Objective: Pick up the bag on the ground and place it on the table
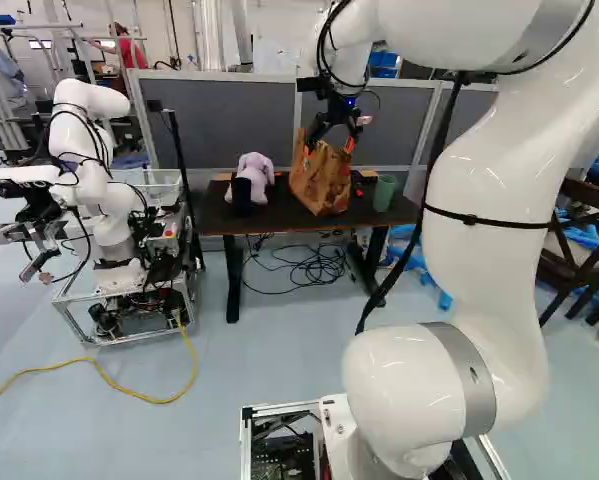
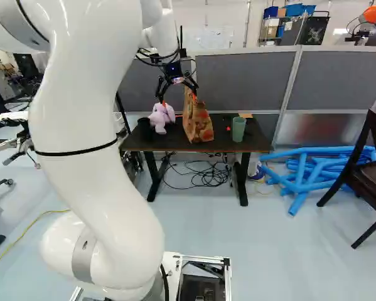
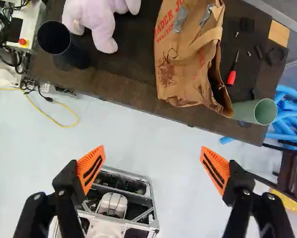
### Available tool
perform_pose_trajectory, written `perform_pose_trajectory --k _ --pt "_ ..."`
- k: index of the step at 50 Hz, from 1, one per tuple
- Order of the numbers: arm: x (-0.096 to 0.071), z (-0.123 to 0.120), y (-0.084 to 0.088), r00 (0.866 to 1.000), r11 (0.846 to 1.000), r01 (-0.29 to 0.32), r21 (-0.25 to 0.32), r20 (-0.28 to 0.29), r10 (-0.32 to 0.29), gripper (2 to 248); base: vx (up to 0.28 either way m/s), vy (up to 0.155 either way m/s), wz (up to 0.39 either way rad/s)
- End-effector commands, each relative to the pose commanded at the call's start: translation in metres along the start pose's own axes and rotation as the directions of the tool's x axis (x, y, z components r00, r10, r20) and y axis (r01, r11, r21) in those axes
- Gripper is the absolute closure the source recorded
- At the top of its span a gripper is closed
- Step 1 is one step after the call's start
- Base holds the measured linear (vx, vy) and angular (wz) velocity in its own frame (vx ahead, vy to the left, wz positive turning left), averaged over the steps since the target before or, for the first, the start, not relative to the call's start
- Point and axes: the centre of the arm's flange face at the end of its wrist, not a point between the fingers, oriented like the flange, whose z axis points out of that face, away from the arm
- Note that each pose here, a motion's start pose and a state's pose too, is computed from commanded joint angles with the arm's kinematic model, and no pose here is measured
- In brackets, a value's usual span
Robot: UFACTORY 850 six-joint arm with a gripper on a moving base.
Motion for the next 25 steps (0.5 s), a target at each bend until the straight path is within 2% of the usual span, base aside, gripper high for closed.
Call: perform_pose_trajectory --k 13,25 --pt "-0.024 0.021 -0.01 0.996 0.999 -0.032 -0.025 -0.086 0.03 3 0.0 0.0 0.0" --pt "-0.051 0.04 -0.021 0.984 0.997 -0.066 -0.044 -0.171 0.057 3 0.0 0.0 0.0"
